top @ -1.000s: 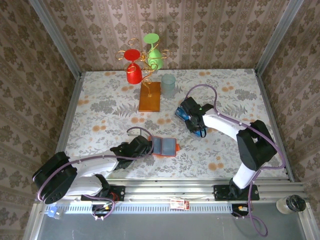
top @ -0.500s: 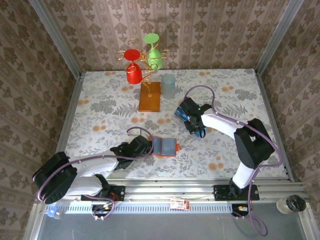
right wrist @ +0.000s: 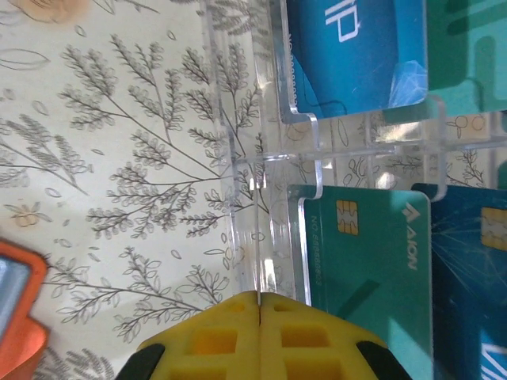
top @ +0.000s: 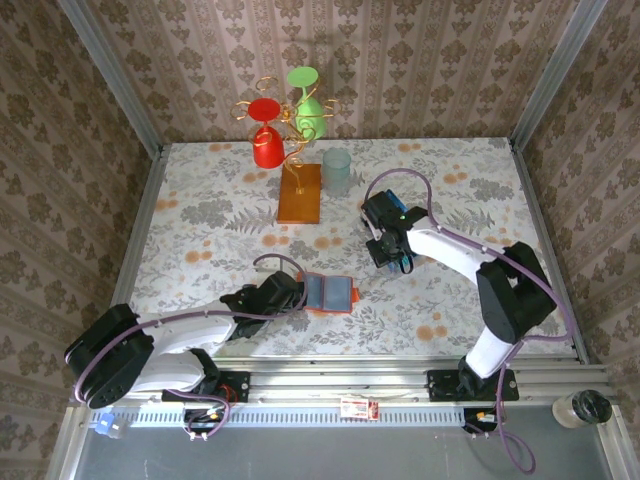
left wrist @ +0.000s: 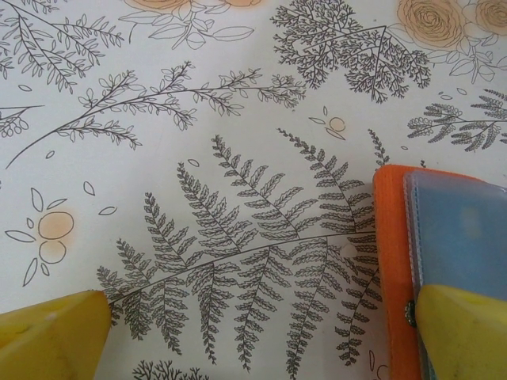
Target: Put the credit cards into the card holder
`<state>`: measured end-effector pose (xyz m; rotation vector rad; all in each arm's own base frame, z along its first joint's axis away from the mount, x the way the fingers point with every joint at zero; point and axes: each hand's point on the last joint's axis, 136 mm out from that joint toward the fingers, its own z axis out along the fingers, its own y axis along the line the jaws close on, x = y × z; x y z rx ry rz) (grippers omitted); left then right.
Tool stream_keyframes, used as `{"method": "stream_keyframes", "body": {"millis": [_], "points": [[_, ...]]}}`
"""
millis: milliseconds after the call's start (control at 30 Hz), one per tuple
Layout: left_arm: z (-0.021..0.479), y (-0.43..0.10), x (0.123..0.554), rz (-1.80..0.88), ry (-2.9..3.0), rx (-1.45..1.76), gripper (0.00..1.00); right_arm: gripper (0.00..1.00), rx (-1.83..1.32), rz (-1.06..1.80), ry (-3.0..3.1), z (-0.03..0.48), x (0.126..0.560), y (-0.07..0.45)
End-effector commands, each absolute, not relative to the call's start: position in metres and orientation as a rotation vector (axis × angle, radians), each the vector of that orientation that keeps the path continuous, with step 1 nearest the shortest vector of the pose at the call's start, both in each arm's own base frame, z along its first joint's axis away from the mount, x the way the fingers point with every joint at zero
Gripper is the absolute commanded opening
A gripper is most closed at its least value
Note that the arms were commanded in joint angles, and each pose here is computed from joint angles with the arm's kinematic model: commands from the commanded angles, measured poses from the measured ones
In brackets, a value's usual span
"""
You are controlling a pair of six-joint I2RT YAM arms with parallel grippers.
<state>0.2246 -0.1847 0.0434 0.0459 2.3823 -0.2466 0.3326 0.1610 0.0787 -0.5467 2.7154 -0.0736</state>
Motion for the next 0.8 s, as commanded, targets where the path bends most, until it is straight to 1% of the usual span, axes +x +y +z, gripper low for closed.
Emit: {"method": "stream_keyframes", "body": {"millis": [0,167,300,400,600,767], "points": [[0.042,-0.174,0.223,-0.216,2.381,0.020,1.00,0.00,-0.573,0.013,2.654,0.108,0.334,0.171],[0.043,-0.173,0.223,-0.221,2.376,0.012,1.00,0.00,-0.529,0.144,2.594,0.142,0.327,0.185],[0.044,-0.174,0.223,-0.223,2.376,0.011,1.00,0.00,-0.426,0.385,2.554,0.163,0.318,0.206],[0.044,-0.173,0.223,-0.224,2.376,0.007,1.00,0.00,-0.340,0.577,2.525,0.168,0.312,0.226],[0.043,-0.173,0.223,-0.221,2.378,0.004,1.00,0.00,-0.183,0.852,2.514,0.148,0.300,0.258],[0.042,-0.173,0.223,-0.217,2.381,0.001,1.00,0.00,-0.152,0.913,2.553,0.121,0.292,0.276]]}}
